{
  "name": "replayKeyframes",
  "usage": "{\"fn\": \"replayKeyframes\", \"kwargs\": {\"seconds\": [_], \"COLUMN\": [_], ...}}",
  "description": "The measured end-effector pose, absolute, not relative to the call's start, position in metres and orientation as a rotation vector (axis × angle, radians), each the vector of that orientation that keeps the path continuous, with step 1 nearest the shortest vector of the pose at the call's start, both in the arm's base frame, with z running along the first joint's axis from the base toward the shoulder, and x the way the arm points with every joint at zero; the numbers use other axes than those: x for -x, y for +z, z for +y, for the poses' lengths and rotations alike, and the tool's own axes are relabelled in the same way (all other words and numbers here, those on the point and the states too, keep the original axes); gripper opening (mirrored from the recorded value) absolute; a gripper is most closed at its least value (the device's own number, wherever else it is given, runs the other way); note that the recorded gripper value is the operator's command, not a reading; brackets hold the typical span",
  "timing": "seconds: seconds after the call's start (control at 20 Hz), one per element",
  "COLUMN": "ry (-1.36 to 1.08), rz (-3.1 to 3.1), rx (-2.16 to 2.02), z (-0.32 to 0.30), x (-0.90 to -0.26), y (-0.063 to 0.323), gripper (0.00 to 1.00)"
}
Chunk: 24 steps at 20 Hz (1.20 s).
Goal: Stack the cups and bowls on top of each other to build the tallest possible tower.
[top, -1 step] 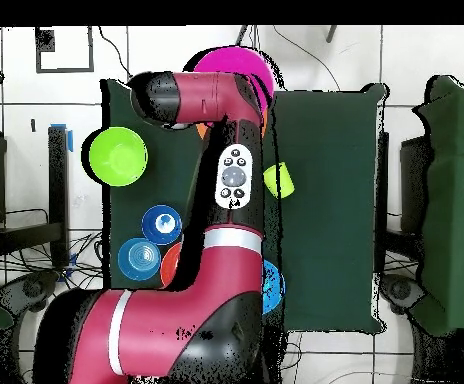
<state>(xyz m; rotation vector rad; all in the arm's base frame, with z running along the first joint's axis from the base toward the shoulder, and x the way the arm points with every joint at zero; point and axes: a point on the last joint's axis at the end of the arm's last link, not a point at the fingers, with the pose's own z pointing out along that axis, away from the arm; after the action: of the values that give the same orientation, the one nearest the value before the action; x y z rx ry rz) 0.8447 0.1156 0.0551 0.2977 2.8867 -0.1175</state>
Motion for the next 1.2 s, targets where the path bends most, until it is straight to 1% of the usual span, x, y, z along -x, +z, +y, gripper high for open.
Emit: {"fn": "replayKeyframes", "kwargs": {"seconds": [0.85,1.2], "ry": [-0.071,-0.062], "rz": [2.896,2.901], "rx": [-0.299,-0.308], "z": [0.127,0.126], "x": [-0.842,-0.839], "y": [0.058,0.065], "gripper": [1.00,1.00]}}
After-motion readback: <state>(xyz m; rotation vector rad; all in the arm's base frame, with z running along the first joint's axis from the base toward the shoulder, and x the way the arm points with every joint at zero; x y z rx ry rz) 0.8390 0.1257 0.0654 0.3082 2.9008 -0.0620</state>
